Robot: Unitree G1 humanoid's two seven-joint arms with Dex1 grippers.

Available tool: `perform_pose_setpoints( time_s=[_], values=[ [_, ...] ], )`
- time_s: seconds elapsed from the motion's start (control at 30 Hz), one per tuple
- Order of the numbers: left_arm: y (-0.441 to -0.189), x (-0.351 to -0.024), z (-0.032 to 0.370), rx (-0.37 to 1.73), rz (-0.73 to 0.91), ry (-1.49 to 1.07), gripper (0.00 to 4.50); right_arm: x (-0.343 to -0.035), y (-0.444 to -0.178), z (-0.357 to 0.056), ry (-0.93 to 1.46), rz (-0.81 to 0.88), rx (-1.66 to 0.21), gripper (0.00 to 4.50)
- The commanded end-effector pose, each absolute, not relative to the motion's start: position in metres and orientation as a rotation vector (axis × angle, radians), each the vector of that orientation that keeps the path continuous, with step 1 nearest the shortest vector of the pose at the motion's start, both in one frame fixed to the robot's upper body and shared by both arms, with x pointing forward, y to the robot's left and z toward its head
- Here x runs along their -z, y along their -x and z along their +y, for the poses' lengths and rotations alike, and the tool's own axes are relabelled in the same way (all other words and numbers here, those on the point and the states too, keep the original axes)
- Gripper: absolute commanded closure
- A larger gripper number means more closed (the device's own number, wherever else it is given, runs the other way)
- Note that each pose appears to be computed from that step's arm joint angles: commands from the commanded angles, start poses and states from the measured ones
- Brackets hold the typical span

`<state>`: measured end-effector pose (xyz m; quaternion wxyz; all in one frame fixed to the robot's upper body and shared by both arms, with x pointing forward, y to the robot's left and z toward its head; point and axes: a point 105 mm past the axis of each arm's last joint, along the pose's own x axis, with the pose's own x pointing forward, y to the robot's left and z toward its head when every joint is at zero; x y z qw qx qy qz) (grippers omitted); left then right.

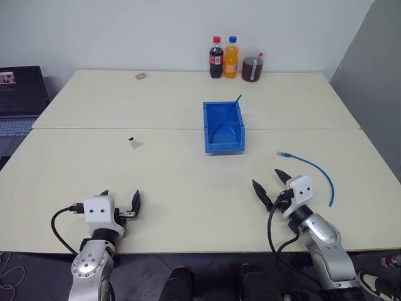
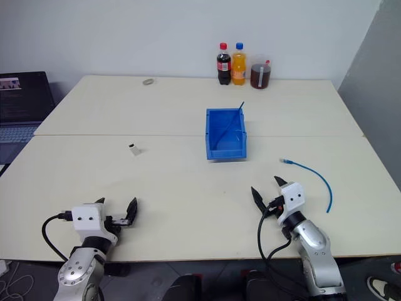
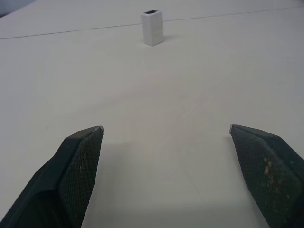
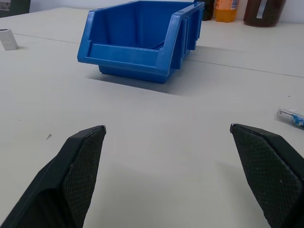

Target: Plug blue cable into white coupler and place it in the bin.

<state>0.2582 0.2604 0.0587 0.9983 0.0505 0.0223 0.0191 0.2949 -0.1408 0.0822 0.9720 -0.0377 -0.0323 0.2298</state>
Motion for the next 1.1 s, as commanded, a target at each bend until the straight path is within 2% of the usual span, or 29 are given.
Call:
perform_pose_setpoints(
  time_s=[0.03, 0.17, 0.4, 0.6, 0.73, 0.9, 1.1],
  values=[
    [-0.258, -0.078, 0.240, 0.142, -0.032, -0.144, 0.00, -0.095, -0.297, -0.146, 0.079, -0.122, -0.450, 0.04],
    [-0.260, -0.092, 0.208, 0.330, -0.070, -0.160, 0.00, -0.102, -0.298, -0.157, 0.082, -0.138, -0.429, 0.04],
    [-0.272, -0.122, 0.142, 0.730, -0.078, -0.211, 0.00, -0.135, -0.303, -0.196, 0.161, -0.154, -0.432, 0.04],
    [-0.274, -0.134, 0.107, 0.962, 0.016, -0.238, 0.00, -0.148, -0.311, -0.231, 0.227, 0.019, -0.500, 0.04],
    [-0.277, -0.141, 0.097, 1.010, 0.010, -0.293, 0.00, -0.148, -0.318, -0.243, 0.240, 0.152, -0.550, 0.04],
    [-0.271, -0.143, 0.082, 1.093, 0.023, -0.264, 0.00, -0.131, -0.347, -0.268, 0.369, 0.373, -0.592, 0.04],
    [-0.262, -0.147, 0.073, 1.170, 0.039, -0.264, 0.00, -0.135, -0.383, -0.275, 0.400, 0.455, -0.620, 0.04]
  ],
)
